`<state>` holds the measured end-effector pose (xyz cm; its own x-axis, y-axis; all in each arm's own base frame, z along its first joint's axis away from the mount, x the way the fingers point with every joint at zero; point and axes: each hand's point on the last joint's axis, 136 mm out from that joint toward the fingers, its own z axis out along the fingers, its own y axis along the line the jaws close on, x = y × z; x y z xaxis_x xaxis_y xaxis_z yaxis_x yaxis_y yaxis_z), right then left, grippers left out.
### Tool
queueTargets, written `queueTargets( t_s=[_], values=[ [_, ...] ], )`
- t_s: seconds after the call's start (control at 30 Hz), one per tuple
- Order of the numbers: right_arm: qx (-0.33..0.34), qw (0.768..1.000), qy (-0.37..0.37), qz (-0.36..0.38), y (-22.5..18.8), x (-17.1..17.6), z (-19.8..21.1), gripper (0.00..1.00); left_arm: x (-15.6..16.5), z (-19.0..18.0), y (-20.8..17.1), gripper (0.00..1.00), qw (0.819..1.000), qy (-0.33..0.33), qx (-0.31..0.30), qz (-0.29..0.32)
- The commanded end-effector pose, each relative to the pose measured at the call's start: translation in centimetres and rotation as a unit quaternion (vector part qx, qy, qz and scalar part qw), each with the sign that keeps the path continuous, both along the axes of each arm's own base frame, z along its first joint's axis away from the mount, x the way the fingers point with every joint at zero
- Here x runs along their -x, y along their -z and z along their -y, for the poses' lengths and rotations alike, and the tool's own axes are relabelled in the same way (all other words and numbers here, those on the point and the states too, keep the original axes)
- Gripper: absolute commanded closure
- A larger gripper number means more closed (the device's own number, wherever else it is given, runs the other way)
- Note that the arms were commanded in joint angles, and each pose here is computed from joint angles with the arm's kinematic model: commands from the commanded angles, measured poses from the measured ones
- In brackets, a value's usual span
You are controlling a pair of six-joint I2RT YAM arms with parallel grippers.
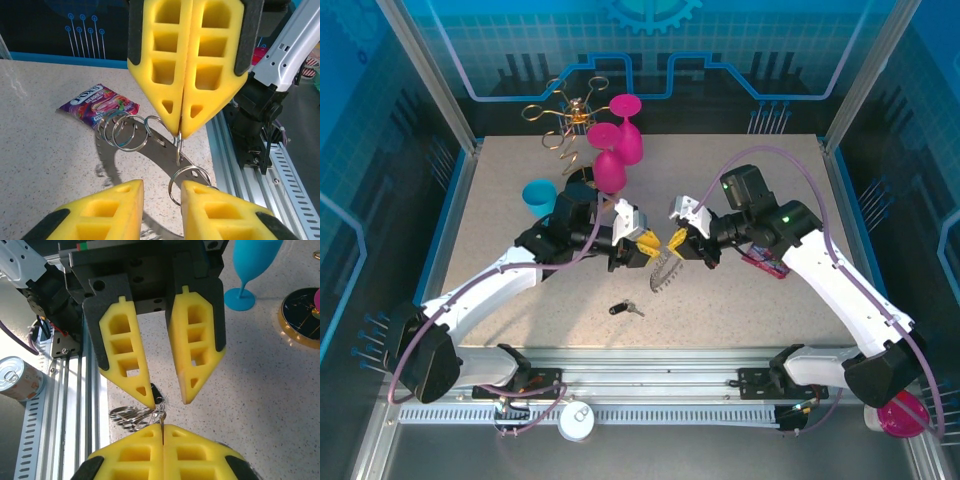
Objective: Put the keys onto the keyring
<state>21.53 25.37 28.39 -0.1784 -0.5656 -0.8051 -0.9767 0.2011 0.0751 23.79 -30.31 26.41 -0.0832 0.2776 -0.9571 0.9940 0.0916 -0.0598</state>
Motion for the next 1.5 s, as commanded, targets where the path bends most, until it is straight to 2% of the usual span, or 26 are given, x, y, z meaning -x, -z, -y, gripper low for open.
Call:
queueTargets(
  t_s=[0.0,0.23,0.67,1.03,1.17,1.37,1.47],
  values=[
    [-0.023,0.999,-0.030,0.017,-0.9,0.8,-0.9,1.00,0.5,0.1,-1.2,0.73,0.999,0.013,0.021,0.033],
    [-0.014,0.999,-0.025,0.026,-0.5,0.4,-1.7,1.00,1.4,0.0,-0.6,0.71,0.999,0.034,0.025,0.015],
    [-0.006,0.999,-0.010,0.031,0.1,-0.2,-2.4,1.00,1.1,0.0,-1.0,0.80,0.998,0.028,0.048,0.012],
    [0.004,0.999,0.010,0.052,0.5,-0.9,-2.1,1.00,1.1,-0.2,-0.6,0.77,0.999,0.025,0.044,0.007],
    [-0.003,0.998,0.007,0.056,0.1,-0.7,-2.1,1.00,1.0,-0.2,-0.3,0.84,0.999,0.023,0.039,0.007],
    [-0.022,0.999,0.006,0.046,-0.1,-0.6,-2.5,1.00,0.5,0.0,-0.1,0.85,0.999,0.019,0.036,0.003],
    [-0.026,0.999,0.004,0.046,-0.2,-0.4,-2.6,1.00,0.4,0.0,-0.1,0.91,0.999,0.016,0.035,0.004]
  ],
)
